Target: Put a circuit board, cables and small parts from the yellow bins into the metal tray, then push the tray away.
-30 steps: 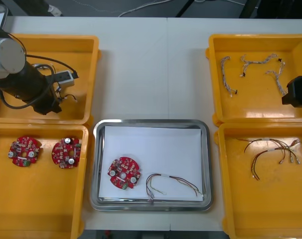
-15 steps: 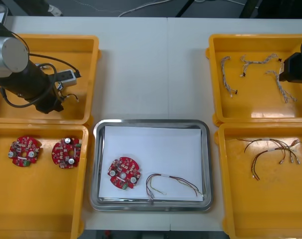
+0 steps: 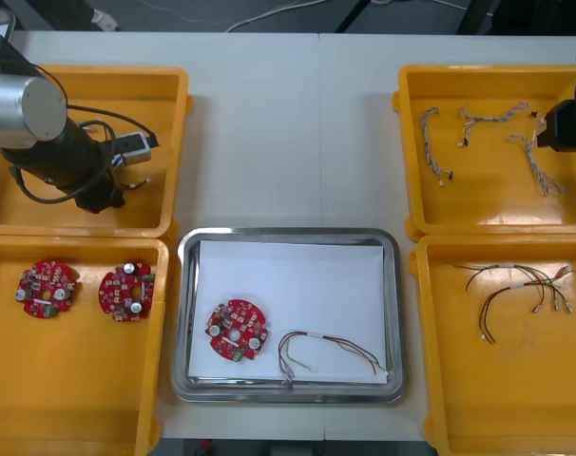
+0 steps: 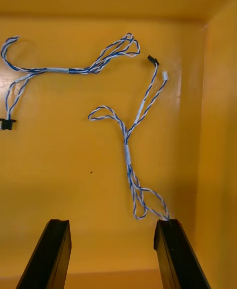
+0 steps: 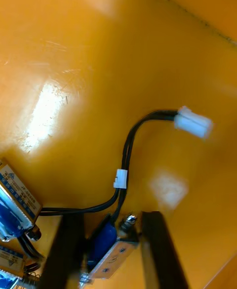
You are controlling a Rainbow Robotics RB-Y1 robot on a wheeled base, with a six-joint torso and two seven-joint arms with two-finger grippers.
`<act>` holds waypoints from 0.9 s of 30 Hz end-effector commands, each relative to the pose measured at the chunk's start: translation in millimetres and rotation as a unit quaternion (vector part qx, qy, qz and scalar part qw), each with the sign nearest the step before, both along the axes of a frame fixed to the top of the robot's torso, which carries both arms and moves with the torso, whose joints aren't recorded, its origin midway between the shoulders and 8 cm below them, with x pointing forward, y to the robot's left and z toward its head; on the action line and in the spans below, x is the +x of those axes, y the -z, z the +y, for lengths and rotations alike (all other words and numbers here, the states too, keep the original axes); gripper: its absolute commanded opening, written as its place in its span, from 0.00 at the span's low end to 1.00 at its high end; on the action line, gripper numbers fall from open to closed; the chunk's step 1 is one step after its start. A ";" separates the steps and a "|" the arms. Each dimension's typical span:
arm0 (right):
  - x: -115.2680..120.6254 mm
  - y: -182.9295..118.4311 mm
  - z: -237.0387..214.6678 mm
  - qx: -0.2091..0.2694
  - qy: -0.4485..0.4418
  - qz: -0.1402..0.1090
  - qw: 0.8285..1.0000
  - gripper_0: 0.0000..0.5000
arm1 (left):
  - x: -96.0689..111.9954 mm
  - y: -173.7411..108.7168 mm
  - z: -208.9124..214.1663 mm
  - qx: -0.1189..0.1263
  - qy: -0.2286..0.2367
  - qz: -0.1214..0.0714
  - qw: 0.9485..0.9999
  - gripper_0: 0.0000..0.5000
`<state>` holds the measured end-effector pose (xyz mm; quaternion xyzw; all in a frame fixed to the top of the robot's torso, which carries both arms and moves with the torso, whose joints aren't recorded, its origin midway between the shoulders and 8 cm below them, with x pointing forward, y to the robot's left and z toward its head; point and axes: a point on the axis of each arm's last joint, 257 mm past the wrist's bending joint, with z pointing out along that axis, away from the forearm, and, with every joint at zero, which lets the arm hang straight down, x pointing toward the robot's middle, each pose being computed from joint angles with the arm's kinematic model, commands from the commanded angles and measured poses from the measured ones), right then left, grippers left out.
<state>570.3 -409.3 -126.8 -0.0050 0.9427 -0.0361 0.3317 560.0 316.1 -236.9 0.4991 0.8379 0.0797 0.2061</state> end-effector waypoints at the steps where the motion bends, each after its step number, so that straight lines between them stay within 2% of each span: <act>1: 19.2 -17.3 -0.9 -0.017 -0.011 -0.017 1.000 1.00 | 11.5 -16.1 -20.0 -0.012 0.000 -0.014 1.000 0.07; 2: 22.7 -15.7 -0.8 -0.018 -0.011 -0.016 1.000 1.00 | 11.5 -16.1 -20.0 -0.012 -0.001 -0.014 1.000 0.00; 12: 45.6 0.9 -0.4 -0.007 -0.006 0.001 1.000 1.00 | 10.1 -21.1 -21.1 -0.022 -0.003 -0.011 1.000 0.00; 17: 53.6 5.7 -5.8 -0.024 -0.029 0.010 0.999 1.00 | 2.6 -44.3 -19.7 -0.027 -0.005 0.003 1.000 0.00; 23: 59.1 13.9 -7.6 -0.032 -0.048 0.013 0.998 1.00 | -9.4 -70.1 -15.2 -0.026 -0.006 0.005 1.000 0.00; 27: 62.5 23.9 -3.7 -0.033 -0.057 0.014 0.998 1.00 | -15.6 -86.3 -12.1 -0.036 -0.015 0.008 0.999 0.00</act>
